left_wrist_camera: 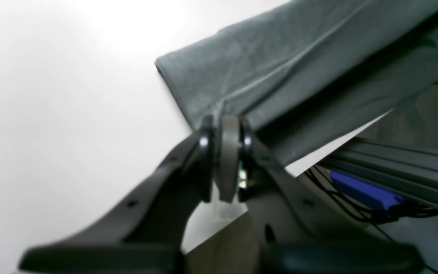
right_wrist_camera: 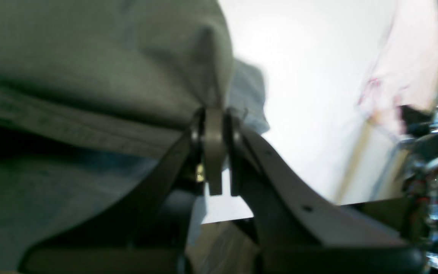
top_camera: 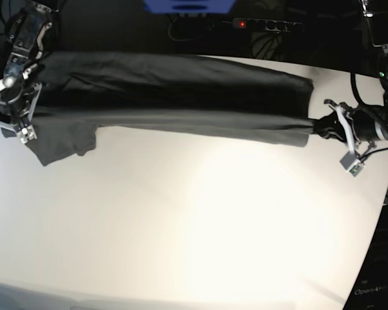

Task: Fold the T-shirt properly
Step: 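Pull both grippers apart to stretch the folded shirt taut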

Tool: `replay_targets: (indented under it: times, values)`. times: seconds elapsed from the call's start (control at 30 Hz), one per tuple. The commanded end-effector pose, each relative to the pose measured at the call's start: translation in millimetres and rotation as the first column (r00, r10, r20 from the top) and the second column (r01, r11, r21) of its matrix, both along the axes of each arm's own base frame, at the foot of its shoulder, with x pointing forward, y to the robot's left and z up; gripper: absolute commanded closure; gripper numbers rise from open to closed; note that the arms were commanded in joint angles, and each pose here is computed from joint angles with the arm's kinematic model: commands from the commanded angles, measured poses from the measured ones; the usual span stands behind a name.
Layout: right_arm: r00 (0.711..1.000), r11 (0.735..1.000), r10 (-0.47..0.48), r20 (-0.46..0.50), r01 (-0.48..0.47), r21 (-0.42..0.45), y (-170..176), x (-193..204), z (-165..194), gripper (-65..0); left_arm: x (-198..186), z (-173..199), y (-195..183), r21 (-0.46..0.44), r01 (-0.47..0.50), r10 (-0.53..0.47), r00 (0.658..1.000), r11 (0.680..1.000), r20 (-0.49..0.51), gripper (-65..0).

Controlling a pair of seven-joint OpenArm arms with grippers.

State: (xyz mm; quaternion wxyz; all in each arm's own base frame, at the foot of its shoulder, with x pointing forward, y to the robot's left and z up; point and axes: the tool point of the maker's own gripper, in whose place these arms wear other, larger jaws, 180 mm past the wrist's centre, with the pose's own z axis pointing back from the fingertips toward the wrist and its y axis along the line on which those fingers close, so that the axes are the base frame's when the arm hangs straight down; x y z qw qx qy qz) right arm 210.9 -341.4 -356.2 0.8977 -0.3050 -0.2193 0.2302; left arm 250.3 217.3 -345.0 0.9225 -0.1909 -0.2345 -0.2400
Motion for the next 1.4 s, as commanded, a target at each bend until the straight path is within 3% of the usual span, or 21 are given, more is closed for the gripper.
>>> replay_targets:
  times: [0.0, 0.33, 0.83, 1.1, 1.37]
  values:
    - [1.000, 0.999, -0.006, 0.005, 0.006, -0.054, -9.3, -2.3, 11.4, -0.9, 7.5, 10.8, 4.8, 0.014, 0.009, -0.010, 0.999, 1.000, 0.037, -2.9]
    - [0.998, 0.999, -0.004, -0.070, 0.001, -0.052, -6.6, -30.5, -3.0, -0.9, 5.4, 10.4, 8.1, 0.024, 0.012, -0.013, 0.999, 1.000, 0.030, -2.9]
    - [0.994, 0.998, 0.009, -0.110, -0.003, 0.057, 32.6, -69.6, -29.4, -0.9, -4.3, 0.2, -3.7, 0.020, 0.055, -0.055, 0.998, 0.998, -0.010, -2.9]
    - [0.991, 0.999, -0.001, -0.130, 0.007, 0.046, 28.5, -78.6, -29.9, -0.9, -4.0, 1.8, 2.3, 0.038, 0.055, -0.054, 0.998, 0.998, -0.010, -2.9]
    - [0.988, 0.997, -0.077, -0.133, 0.078, 0.003, 3.5, -93.9, -22.1, -0.9, -3.9, 3.4, 8.4, 0.056, 0.056, -0.055, 0.998, 0.997, -0.012, -2.9]
